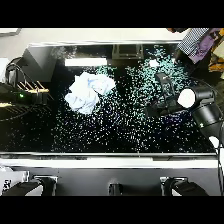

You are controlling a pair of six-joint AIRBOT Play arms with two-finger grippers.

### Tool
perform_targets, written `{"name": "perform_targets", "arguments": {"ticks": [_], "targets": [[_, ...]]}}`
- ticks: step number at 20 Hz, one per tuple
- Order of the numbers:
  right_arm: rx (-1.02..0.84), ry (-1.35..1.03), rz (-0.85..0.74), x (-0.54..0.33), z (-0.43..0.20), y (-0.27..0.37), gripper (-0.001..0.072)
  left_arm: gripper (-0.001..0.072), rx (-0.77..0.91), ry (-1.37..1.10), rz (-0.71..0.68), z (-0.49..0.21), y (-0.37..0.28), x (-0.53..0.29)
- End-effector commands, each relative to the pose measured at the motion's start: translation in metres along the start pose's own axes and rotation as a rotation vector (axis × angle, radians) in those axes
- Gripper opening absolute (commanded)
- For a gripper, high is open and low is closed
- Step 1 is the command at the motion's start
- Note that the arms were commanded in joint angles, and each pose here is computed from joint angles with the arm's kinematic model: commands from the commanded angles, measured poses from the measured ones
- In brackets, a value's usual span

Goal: Fold the clothes and pants, and hang the long-sleeved shirts on hangers.

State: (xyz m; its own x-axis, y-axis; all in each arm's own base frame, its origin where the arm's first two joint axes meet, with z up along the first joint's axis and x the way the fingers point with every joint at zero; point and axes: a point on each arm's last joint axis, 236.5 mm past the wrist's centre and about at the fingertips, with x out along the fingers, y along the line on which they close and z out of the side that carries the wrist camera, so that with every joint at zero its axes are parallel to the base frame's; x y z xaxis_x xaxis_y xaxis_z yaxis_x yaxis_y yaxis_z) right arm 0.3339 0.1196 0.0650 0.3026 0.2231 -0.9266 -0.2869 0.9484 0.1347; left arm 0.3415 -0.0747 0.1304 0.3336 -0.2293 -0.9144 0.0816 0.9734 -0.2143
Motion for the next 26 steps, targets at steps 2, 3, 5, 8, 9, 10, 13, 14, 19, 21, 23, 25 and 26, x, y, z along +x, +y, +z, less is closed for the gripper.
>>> {"name": "perform_targets", "arguments": {"ticks": [2, 3, 5, 8, 9, 10, 13, 14, 19, 21, 23, 25, 26], "targets": [[-0.001, -0.001, 0.0, 0.0, 0.0, 0.0, 0.0041, 0.002, 0.001, -0.001, 0.0, 0.0, 0.0, 0.0], [-0.001, -0.001, 0.0, 0.0, 0.0, 0.0, 0.0041, 0.002, 0.0, -0.001, 0.0, 0.0, 0.0, 0.0], [-0.001, -0.001, 0.0, 0.0, 0.0, 0.0, 0.0041, 0.002, 0.001, -0.001, 0.0, 0.0, 0.0, 0.0], [-0.001, -0.001, 0.0, 0.0, 0.0, 0.0, 0.0041, 0.002, 0.001, -0.001, 0.0, 0.0, 0.0, 0.0], [-0.001, -0.001, 0.0, 0.0, 0.0, 0.0, 0.0041, 0.002, 0.0, -0.001, 0.0, 0.0, 0.0, 0.0], [-0.001, -0.001, 0.0, 0.0, 0.0, 0.0, 0.0041, 0.002, 0.0, -0.001, 0.0, 0.0, 0.0, 0.0], [-0.001, -0.001, 0.0, 0.0, 0.0, 0.0, 0.0041, 0.002, 0.008, -0.001, 0.0, 0.0, 0.0, 0.0], [-0.001, -0.001, 0.0, 0.0, 0.0, 0.0, 0.0041, 0.002, 0.008, -0.001, 0.0, 0.0, 0.0, 0.0], [-0.001, -0.001, 0.0, 0.0, 0.0, 0.0, 0.0041, 0.002, 0.008, -0.001, 0.0, 0.0, 0.0, 0.0], [-0.001, -0.001, 0.0, 0.0, 0.0, 0.0, 0.0041, 0.002, 0.008, -0.001, 0.0, 0.0, 0.0, 0.0], [-0.001, -0.001, 0.0, 0.0, 0.0, 0.0, 0.0041, 0.002, 0.008, -0.001, 0.0, 0.0, 0.0, 0.0], [-0.001, -0.001, 0.0, 0.0, 0.0, 0.0, 0.0041, 0.002, 0.008, -0.04, -0.002, 0.01, 0.0, 0.0], [-0.001, -0.001, 0.0, 0.0, 0.0, 0.0, 0.0041, 0.002, 0.008, -0.057, -0.003, 0.014, -0.001, 0.0]]}}
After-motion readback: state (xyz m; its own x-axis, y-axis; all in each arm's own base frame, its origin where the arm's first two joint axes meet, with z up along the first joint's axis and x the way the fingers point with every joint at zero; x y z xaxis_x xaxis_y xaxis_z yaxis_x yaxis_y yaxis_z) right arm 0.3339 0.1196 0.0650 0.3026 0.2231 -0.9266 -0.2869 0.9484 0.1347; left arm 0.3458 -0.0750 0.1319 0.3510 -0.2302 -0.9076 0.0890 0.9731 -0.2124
